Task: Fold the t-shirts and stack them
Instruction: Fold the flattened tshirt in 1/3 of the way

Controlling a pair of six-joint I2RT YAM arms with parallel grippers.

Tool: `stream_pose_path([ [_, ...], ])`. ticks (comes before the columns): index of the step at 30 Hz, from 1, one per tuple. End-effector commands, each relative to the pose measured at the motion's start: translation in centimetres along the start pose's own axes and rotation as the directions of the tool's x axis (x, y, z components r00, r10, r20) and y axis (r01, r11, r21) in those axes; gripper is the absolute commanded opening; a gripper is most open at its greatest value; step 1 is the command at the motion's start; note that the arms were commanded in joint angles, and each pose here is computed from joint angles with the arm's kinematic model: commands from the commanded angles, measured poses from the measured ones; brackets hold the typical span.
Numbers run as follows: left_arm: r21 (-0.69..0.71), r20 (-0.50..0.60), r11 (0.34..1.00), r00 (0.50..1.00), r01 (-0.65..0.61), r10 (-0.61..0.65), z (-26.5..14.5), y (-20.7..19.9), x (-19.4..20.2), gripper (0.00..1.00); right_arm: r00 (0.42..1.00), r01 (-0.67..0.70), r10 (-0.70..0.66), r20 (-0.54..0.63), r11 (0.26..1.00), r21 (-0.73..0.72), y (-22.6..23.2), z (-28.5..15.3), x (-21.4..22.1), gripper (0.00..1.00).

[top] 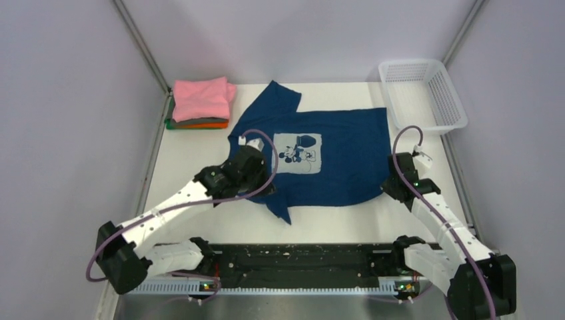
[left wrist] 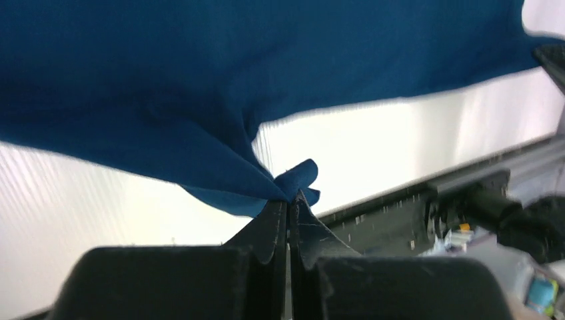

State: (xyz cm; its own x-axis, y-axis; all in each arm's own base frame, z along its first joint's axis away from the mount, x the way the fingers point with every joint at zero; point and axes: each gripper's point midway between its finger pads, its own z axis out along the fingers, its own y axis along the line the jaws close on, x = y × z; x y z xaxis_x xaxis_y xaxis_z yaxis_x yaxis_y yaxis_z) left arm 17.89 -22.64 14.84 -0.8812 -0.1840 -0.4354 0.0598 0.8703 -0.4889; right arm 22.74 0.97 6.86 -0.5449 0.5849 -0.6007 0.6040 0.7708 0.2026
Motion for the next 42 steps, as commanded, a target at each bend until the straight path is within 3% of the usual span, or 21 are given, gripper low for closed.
stream_pose_path([
  [1, -0.014, 0.182, 0.998, 0.981, -0.068, 0.069, 0.9, -0.7, -8.3, 0.0, 0.997, 0.028, -0.024, 0.073, 0.998, -0.048, 2.8, -0.4, -3.9, 0.0],
  [11, -0.126, 0.315, 0.992, 0.948, -0.01, 0.05, 2.0, 1.9, -19.8, 0.0, 0.994, 0.082, -0.079, 0.08, 0.996, -0.033, 5.6, 1.4, -8.7, 0.0],
  [20, -0.129, 0.4, 0.988, 0.907, -0.088, 0.133, 2.0, 2.5, -26.6, 0.0, 0.991, 0.106, -0.105, 0.08, 0.994, -0.016, 7.2, 3.5, -11.6, 0.0],
  [28, -0.089, 0.411, 0.983, 0.893, -0.16, 0.183, 3.7, 2.6, -30.2, 0.0, 0.99, 0.118, -0.117, 0.083, 0.993, -0.015, 8.1, 5.3, -13.0, 0.0],
  [36, -0.128, 0.368, 0.984, 0.916, -0.124, 0.163, 9.0, 6.5, -33.4, 0.02, 0.988, 0.138, -0.138, 0.076, 0.99, 0.001, 9.3, 8.6, -14.3, 0.0],
  [37, -0.131, 0.374, 0.984, 0.913, -0.122, 0.163, 9.5, 6.9, -34.0, 0.07, 0.988, 0.137, -0.137, 0.074, 0.991, 0.008, 9.4, 9.2, -14.5, 0.02],
  [38, -0.139, 0.379, 0.983, 0.911, -0.118, 0.163, 10.3, 7.5, -34.7, 0.2, 0.988, 0.131, -0.132, 0.078, 0.991, 0.016, 9.6, 9.7, -14.8, 0.05],
  [39, -0.147, 0.375, 0.983, 0.913, -0.11, 0.158, 11.0, 7.9, -35.2, 0.39, 0.988, 0.129, -0.13, 0.079, 0.991, 0.027, 9.7, 10.1, -15.1, 0.14],
  [41, -0.154, 0.376, 0.983, 0.914, -0.103, 0.154, 11.6, 7.9, -36.9, 0.66, 0.989, 0.124, -0.125, 0.077, 0.992, 0.027, 10.1, 10.6, -15.4, 0.45],
  [42, -0.154, 0.36, 0.982, 0.92, -0.107, 0.156, 11.9, 7.9, -37.2, 0.78, 0.99, 0.122, -0.123, 0.074, 0.992, 0.014, 10.5, 10.6, -15.4, 0.53],
])
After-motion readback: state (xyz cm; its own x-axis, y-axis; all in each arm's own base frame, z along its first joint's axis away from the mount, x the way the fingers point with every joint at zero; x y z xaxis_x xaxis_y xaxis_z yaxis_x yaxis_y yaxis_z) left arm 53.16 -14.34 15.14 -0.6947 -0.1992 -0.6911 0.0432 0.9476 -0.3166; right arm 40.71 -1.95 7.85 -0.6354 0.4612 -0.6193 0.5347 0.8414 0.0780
